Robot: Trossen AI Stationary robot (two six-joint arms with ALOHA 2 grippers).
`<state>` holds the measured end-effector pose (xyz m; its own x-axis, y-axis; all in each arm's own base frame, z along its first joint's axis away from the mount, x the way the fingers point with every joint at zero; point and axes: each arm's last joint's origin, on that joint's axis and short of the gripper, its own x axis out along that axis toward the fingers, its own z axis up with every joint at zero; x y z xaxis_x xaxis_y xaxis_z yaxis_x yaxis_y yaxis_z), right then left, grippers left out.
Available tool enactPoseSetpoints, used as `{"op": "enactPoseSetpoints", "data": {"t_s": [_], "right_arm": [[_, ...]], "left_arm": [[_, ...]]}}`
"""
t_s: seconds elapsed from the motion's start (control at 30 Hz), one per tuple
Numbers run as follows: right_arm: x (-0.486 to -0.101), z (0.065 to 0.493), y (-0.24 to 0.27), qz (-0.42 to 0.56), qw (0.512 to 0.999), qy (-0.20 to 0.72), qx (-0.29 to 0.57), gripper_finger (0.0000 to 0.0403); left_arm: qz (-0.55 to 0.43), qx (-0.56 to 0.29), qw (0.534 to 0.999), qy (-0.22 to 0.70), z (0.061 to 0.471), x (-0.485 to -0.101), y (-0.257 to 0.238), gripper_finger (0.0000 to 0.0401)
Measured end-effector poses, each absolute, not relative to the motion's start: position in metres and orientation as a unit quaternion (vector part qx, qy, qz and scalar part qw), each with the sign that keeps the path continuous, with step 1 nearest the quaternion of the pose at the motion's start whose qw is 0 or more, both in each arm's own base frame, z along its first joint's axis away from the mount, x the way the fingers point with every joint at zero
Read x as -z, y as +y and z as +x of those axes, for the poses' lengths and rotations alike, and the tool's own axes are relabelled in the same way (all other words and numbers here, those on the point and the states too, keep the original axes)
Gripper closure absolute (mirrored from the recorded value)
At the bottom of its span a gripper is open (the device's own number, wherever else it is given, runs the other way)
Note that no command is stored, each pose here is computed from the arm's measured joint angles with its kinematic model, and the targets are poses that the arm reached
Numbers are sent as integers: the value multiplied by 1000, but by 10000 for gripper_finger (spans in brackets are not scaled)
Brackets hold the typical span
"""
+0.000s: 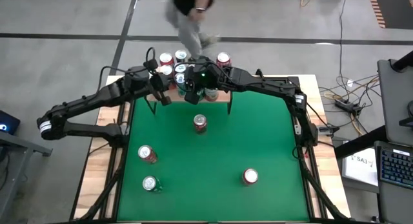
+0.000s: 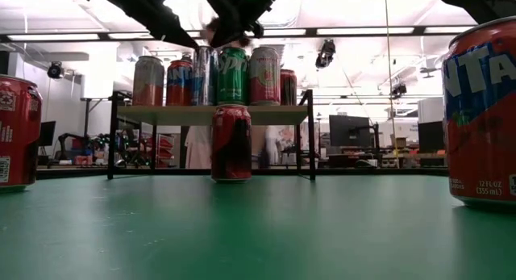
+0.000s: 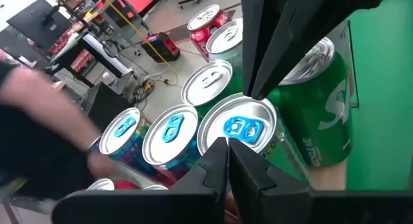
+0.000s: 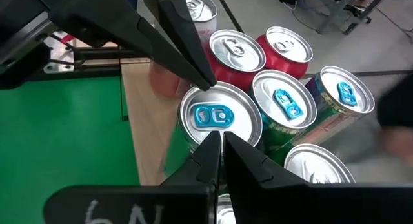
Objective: Place canned beverage on shelf
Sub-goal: Put the red can on the shelf
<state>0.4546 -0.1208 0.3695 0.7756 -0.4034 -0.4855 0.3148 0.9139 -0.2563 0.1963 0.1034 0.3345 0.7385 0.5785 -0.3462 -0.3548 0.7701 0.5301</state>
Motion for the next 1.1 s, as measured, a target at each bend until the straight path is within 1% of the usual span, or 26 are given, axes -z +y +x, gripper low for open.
{"op": "enactPoseSetpoints", "data": {"t_s": [0.33,0.6,0.9,1.1], "right_arm": [[-370,454,-122,-86,938,276,193,390],[-370,453,-126,-88,936,277,198,390],[-372,452,-132,-95,936,271,203,390],[-381,450,-121,-95,941,258,196,390]], "left_arm": [[190,-262,914,244,192,-337,99,401],[190,-248,919,239,193,-338,92,401],[181,-252,921,236,193,-339,92,401],[171,-264,927,203,182,-351,87,401]]}}
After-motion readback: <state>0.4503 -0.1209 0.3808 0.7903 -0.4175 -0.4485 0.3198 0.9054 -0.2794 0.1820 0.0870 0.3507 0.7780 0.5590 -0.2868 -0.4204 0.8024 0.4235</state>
